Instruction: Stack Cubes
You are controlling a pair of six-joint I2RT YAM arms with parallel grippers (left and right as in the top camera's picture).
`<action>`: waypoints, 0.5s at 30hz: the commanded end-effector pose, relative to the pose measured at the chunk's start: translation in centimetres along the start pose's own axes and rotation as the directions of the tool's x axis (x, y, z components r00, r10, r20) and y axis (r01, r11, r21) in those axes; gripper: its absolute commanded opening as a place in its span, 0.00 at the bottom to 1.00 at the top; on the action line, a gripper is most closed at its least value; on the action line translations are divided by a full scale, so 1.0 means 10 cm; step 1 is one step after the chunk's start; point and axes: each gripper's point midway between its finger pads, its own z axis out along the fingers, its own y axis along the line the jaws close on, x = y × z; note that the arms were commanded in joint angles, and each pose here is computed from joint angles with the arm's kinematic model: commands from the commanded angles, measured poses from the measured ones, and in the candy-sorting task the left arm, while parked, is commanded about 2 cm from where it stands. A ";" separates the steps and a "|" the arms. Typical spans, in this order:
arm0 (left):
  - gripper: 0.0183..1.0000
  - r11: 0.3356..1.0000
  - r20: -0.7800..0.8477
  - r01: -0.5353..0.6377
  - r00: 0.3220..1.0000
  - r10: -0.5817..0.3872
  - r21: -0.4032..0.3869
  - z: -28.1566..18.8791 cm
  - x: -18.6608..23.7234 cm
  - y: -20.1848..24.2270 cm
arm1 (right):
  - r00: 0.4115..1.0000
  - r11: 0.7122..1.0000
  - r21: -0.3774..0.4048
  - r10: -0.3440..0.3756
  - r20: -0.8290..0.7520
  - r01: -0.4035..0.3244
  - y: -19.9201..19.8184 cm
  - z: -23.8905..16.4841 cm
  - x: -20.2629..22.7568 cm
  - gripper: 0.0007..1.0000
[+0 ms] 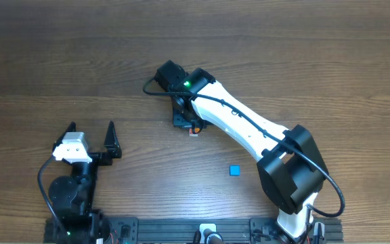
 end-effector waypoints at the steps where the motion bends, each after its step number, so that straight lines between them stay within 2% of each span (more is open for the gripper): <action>1: 1.00 1.000 0.001 -0.015 1.000 0.015 0.001 0.00 0.01 0.00 | 1.000 0.999 0.043 0.009 -0.014 -0.008 -0.10 0.11 0.02 0.06; 7: 1.00 1.000 0.001 -0.015 1.000 0.015 0.001 0.00 0.01 0.00 | 1.000 0.999 0.044 0.009 -0.015 -0.008 -0.11 0.11 0.03 0.08; 10: 1.00 1.000 0.001 -0.015 1.000 0.015 0.001 0.00 0.01 0.00 | 1.000 0.999 0.045 0.009 -0.015 -0.008 -0.11 0.11 0.03 0.28; 12: 1.00 1.000 0.001 -0.015 1.000 0.015 0.001 0.00 0.01 0.00 | 1.000 0.999 0.045 0.009 -0.015 -0.008 -0.11 0.11 0.03 0.48; 15: 1.00 1.000 0.001 -0.015 1.000 0.015 0.001 0.00 0.01 0.00 | 1.000 0.999 0.045 0.009 -0.015 -0.008 -0.11 0.11 0.03 0.65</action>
